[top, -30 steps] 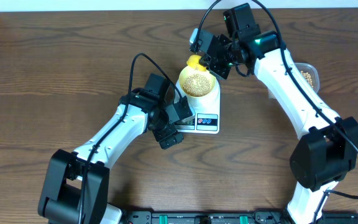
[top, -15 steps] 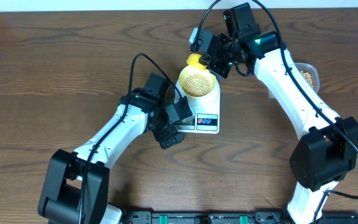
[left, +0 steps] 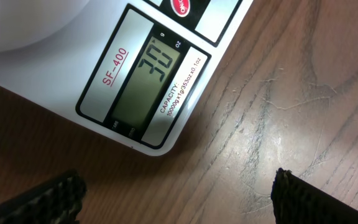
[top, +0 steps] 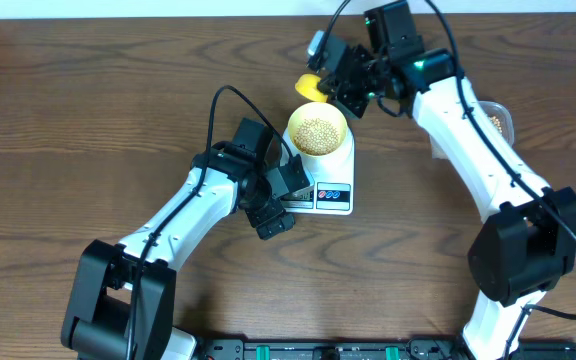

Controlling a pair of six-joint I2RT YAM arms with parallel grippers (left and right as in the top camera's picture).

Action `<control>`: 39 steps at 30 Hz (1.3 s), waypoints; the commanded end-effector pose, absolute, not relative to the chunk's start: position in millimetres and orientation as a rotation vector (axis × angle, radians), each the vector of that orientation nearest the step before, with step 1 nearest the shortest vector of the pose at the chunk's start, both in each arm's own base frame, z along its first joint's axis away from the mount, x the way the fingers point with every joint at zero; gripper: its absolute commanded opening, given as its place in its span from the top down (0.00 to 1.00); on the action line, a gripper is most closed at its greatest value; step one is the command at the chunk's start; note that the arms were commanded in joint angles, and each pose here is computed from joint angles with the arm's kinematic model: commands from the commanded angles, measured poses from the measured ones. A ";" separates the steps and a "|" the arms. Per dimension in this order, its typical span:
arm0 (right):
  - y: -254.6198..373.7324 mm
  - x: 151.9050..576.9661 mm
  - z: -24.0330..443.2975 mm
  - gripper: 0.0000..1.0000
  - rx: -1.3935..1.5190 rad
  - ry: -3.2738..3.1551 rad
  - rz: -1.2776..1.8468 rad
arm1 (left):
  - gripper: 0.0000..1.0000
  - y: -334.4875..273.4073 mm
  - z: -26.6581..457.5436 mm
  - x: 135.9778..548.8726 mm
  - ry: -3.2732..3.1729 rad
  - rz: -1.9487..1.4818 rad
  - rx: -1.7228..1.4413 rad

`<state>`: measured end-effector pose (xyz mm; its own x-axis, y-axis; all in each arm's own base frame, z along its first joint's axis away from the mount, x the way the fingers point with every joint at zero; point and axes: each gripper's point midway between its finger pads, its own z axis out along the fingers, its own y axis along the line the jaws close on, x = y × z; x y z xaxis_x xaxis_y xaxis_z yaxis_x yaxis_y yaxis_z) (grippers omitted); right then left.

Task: Scoop item into bowl and weigh 50g on scale
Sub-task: 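Move the empty scoop back right toward the soybean tub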

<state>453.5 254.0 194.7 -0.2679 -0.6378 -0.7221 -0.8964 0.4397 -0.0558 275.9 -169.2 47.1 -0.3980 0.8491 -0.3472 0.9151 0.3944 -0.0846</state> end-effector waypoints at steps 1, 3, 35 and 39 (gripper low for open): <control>246.0 463.6 238.0 0.99 -1.140 1.968 0.605 | 0.02 -167.0 42.5 273.4 2.407 -0.373 1.585; 237.3 473.6 255.2 0.99 -1.062 1.948 0.651 | 0.02 -167.0 42.5 273.4 2.407 -0.373 1.585; 66.5 587.4 320.7 0.99 -0.325 1.870 0.302 | 0.02 -167.0 42.6 273.4 2.407 -0.373 1.585; 66.7 587.5 320.9 0.99 -0.326 1.869 0.303 | 0.02 -167.0 42.6 273.6 2.407 -0.372 1.584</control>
<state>587.9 70.9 306.5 -0.3273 -0.0837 -0.9412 -0.3893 0.9196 0.0536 276.1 -169.2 47.1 -0.3979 0.8492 -0.3472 0.9151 0.3944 -0.0840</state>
